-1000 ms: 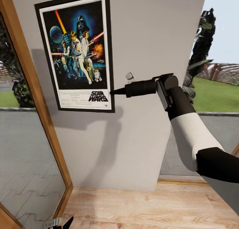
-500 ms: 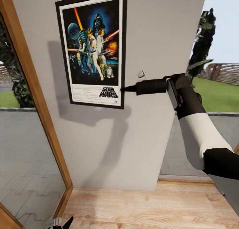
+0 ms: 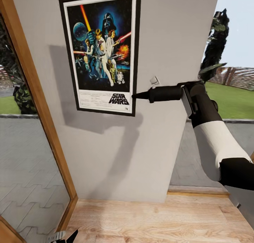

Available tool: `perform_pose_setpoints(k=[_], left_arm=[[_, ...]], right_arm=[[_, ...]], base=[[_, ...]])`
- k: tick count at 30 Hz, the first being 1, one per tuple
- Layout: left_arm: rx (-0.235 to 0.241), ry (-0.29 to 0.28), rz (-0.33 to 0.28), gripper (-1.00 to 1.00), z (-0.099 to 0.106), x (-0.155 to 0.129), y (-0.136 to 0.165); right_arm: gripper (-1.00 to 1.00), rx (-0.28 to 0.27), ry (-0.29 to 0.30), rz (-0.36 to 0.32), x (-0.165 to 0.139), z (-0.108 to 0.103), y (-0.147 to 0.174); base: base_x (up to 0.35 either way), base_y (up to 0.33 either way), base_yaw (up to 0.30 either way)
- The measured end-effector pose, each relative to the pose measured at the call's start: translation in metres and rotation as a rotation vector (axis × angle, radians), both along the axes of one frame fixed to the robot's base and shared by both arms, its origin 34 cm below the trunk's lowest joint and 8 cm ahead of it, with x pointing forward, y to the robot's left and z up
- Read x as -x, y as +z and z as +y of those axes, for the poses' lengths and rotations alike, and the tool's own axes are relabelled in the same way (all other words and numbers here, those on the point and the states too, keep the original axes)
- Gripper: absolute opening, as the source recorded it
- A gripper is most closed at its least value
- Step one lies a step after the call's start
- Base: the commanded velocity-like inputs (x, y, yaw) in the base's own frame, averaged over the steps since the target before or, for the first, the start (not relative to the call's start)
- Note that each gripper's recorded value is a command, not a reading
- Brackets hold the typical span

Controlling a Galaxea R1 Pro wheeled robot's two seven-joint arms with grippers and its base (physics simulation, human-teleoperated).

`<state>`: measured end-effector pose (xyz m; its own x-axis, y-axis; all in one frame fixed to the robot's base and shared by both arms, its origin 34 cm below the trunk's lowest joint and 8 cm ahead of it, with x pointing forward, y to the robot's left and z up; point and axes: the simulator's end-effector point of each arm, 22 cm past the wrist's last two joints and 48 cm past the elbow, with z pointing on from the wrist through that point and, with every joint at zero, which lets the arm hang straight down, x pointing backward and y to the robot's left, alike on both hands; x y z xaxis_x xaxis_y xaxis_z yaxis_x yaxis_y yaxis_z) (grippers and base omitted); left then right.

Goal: Pick up the poster from the kitchen countertop and hang it on one of the wall nails in the kitchen.

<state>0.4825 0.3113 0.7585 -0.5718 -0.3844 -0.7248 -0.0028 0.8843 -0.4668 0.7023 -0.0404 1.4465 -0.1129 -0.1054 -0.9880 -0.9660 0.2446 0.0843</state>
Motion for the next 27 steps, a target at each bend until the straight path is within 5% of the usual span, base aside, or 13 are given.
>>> perform_pose_setpoints(k=[27], left_arm=[[-0.001, 0.0, 0.0, 1.0, 0.0, 0.0, 0.0]], right_arm=[[-1.0, 0.004, -0.016, 0.014, -0.013, -0.011, -0.016]], base=[[0.0, 0.0, 0.0]])
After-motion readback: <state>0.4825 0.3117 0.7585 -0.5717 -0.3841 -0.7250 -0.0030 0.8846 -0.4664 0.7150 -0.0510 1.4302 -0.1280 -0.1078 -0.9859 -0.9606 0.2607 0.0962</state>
